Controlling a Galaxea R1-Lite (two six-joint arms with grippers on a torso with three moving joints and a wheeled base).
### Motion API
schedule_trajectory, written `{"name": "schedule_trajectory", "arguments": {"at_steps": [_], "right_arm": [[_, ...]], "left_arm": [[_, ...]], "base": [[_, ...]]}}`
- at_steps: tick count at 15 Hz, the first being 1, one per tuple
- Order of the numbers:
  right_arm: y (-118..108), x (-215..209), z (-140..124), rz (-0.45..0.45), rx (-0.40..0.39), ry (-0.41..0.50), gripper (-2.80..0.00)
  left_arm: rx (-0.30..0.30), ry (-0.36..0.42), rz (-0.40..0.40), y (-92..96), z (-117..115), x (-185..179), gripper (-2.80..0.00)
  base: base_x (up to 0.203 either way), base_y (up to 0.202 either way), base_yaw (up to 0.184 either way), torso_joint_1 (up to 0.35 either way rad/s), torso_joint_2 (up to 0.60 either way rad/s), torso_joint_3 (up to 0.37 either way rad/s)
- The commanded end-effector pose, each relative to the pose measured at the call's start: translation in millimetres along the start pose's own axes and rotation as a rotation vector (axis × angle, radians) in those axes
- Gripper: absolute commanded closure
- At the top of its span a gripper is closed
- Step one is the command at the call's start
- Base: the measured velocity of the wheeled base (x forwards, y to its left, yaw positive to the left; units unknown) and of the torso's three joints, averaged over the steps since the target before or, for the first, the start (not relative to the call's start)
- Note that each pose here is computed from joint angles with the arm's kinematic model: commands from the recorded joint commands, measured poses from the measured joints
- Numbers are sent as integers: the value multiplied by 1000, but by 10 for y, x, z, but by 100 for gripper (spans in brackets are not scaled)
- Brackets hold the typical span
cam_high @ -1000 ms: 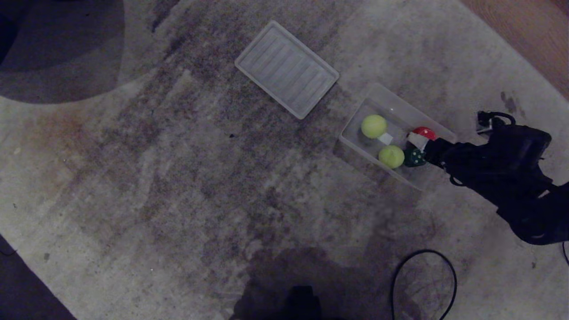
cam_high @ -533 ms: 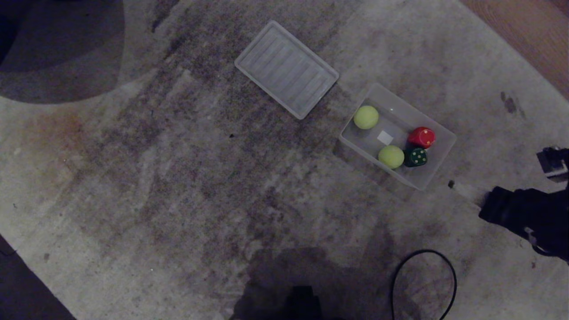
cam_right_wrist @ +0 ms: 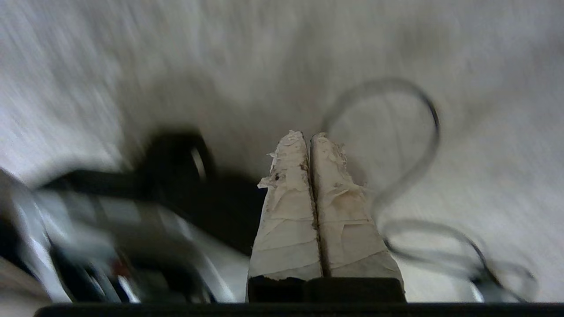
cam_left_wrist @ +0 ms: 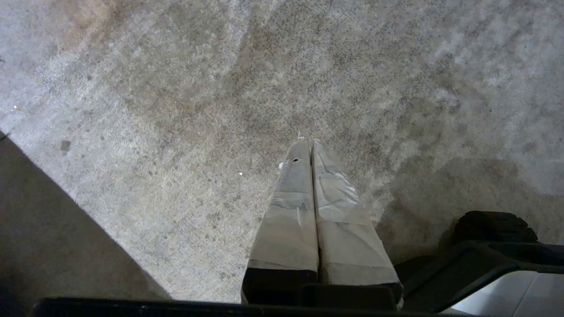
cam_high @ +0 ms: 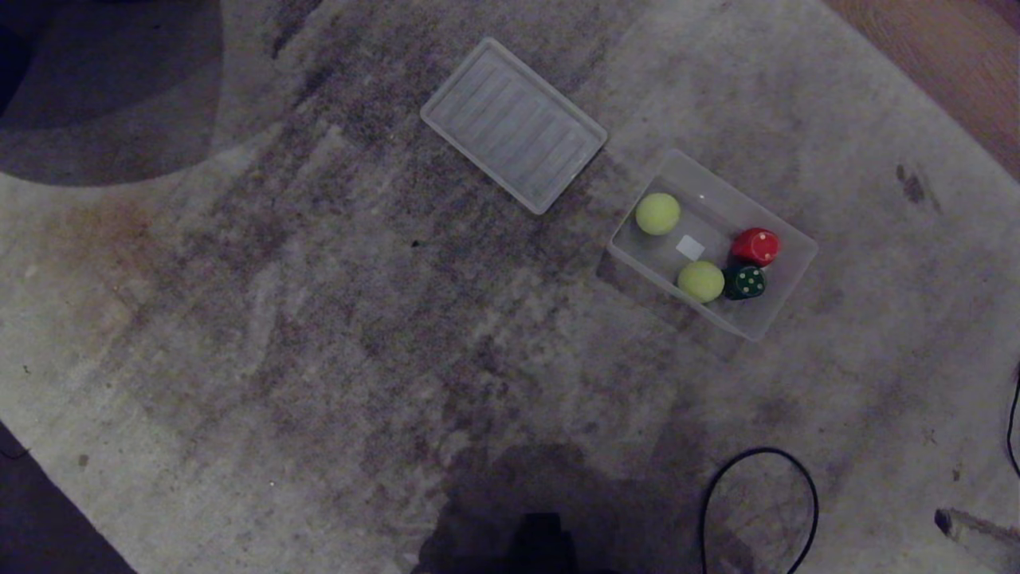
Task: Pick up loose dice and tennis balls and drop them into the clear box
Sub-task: Pick up toys out of the box
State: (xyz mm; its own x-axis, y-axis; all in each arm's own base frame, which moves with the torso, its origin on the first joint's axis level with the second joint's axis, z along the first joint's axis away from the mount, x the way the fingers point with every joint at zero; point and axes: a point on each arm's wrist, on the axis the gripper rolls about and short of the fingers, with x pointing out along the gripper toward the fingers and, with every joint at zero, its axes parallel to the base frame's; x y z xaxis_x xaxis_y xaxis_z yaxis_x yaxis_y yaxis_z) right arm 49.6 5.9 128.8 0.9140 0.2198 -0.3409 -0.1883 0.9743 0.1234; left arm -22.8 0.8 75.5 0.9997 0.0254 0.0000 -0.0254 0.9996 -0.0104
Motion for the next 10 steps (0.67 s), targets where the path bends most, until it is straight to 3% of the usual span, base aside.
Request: {"name": "schedule_trajectory", "arguments": {"at_steps": [1, 3, 6, 8, 10], "right_arm": [[27, -276, -358, -33, -55, -90, 0], [34, -349, -494, -86, -74, -126, 0], [-6, -332, -585, -243, -88, -84, 0], [-12, -338, -652, -192, -98, -97, 0], [0, -409, -691, -182, -108, -198, 0]], "left_arm": [[0, 3, 2, 0, -4, 2, 0], [0, 4, 1, 0, -5, 2, 0], [0, 3, 1, 0, -4, 2, 0], [0, 3, 1, 0, -4, 2, 0], [0, 3, 1, 0, -4, 2, 0]], "base": [[0, 0, 0, 0, 0, 0], [0, 0, 0, 0, 0, 0], [0, 0, 0, 0, 0, 0], [0, 0, 0, 0, 0, 0], [0, 0, 0, 0, 0, 0]]}}
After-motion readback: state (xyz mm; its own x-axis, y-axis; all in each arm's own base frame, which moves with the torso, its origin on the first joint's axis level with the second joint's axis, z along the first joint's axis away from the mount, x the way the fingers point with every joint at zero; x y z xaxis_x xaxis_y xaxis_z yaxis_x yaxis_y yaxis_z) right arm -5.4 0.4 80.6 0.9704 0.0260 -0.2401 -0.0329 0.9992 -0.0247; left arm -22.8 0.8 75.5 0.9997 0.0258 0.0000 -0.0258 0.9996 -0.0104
